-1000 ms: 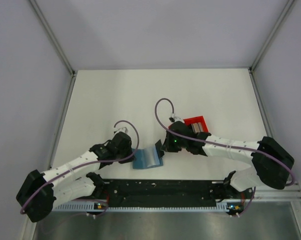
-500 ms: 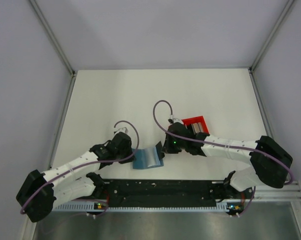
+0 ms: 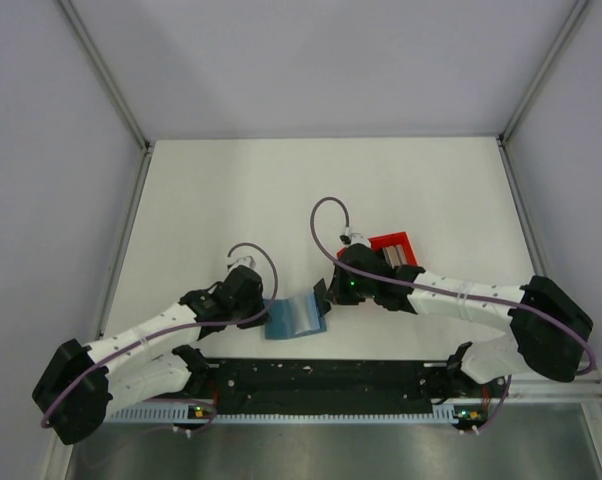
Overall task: Put the credit cards into the card holder
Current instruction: Turn over the card slot in the card holder.
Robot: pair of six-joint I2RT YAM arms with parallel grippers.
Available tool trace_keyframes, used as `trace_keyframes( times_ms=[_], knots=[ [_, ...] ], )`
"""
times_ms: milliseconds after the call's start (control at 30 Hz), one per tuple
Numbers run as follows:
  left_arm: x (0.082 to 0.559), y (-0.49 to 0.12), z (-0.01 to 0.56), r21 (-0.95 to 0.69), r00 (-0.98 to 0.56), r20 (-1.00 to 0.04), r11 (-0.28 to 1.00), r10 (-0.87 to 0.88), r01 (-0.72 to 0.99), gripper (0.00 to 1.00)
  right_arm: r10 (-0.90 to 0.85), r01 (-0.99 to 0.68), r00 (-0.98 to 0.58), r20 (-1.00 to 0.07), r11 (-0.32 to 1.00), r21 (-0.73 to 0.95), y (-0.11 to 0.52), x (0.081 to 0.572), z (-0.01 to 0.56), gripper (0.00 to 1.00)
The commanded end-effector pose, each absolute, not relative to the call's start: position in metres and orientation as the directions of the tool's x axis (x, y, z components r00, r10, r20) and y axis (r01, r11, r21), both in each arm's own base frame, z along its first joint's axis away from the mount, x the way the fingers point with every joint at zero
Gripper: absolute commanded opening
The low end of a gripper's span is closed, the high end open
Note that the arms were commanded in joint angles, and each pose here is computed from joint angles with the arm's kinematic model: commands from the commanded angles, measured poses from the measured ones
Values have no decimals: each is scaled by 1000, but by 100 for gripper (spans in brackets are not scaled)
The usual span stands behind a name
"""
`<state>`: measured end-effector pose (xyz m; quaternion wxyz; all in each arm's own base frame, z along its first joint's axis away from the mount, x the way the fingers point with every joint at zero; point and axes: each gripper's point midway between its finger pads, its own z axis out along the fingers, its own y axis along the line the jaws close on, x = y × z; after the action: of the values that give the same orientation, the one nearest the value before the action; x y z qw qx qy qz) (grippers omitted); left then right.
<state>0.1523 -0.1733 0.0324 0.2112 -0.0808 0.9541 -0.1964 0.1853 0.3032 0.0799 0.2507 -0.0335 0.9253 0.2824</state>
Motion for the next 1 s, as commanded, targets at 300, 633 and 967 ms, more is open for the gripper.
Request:
trace_keyframes(
  times_ms=[300,633,967],
  knots=[
    [153,-175,31,-421,-895,-375,904,-243,-69,0,54,-209,-885,-462,841,500,311,178,63,0],
    [154,-177,29,-428,-894,-373,901,-248,-71,0,42,-264,-890,-455,766,587,341,171,86,0],
    [156,-179,30,-436,-890,-378,897,-255,-72,0,-25,-361,-872,-490,707,608,379,158,119,0]
  ],
)
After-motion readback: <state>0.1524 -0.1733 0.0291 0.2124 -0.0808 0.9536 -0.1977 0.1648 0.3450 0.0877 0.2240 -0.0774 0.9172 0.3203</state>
